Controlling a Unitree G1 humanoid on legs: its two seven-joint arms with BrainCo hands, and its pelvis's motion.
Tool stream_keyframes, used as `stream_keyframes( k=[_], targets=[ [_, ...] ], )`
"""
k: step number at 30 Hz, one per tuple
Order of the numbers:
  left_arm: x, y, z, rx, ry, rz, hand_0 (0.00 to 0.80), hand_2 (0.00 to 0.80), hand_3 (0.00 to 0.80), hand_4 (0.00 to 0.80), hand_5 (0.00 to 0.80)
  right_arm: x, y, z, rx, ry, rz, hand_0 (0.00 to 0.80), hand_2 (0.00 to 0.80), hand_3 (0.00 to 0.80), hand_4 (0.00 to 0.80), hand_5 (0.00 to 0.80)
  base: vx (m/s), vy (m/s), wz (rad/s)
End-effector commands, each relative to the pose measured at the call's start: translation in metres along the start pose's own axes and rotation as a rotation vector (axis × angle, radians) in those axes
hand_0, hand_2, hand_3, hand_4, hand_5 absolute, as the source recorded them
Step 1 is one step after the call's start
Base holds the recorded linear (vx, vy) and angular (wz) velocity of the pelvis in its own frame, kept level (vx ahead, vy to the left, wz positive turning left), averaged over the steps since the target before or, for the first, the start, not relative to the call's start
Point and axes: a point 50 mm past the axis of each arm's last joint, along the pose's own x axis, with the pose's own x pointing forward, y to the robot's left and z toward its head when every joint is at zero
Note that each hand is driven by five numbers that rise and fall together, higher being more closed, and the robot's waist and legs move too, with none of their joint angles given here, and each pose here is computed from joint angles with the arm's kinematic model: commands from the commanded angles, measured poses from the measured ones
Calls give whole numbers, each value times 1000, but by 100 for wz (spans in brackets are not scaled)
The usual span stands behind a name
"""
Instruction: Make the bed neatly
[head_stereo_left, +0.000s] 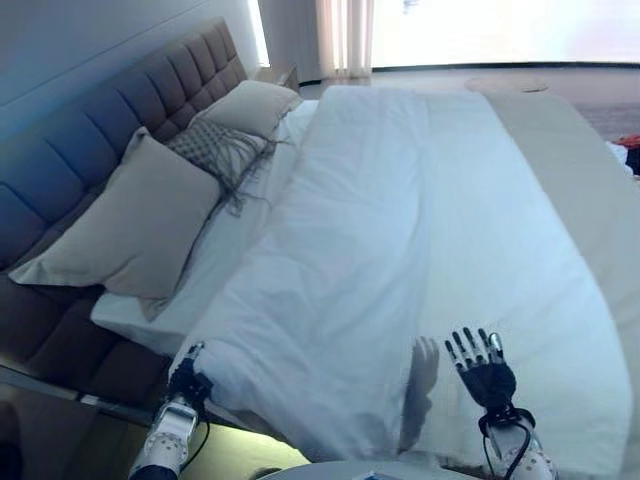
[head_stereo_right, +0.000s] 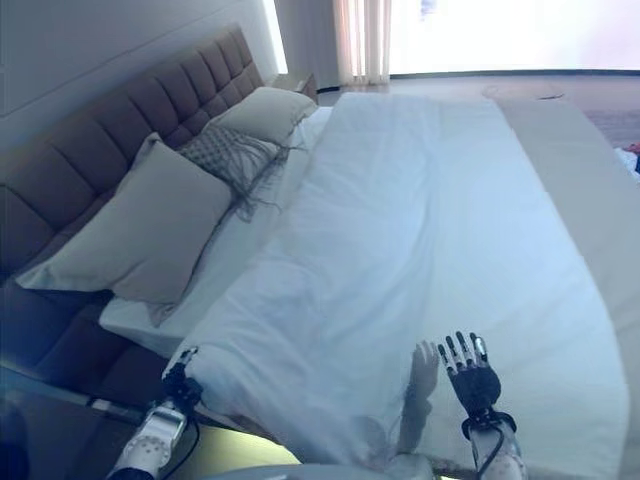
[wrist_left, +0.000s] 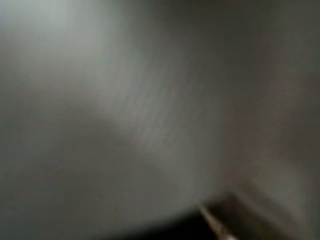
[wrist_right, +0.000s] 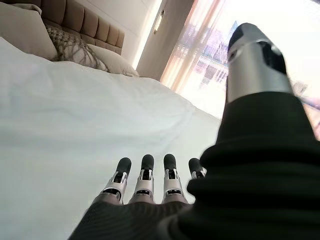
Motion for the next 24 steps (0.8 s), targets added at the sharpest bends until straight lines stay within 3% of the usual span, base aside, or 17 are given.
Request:
stream_keyframes(
  k=[1, 9, 14, 24],
  targets=[
    [8, -26, 54, 85, -175, -134, 800, 800, 800, 800, 800, 14, 31, 21, 2, -66, 139, 0, 0, 0, 0, 0, -14, 311, -32],
    [6, -25, 80, 113, -236, -84, 800, 800, 800, 800, 800, -3, 13, -1, 54, -7, 160, 0, 0, 0, 0, 0, -88, 222, -24],
    [14, -38, 66, 98, -248, -80, 800, 800, 800, 800, 800, -3, 12, 1, 61, -29, 130, 0, 0, 0, 0, 0, -71, -74, 37],
    [10, -10, 70, 217, -275, 174, 800, 800, 800, 800, 800, 7, 30, 21, -44, -63, 123, 0, 0, 0, 0, 0, -120, -25, 13]
  ],
)
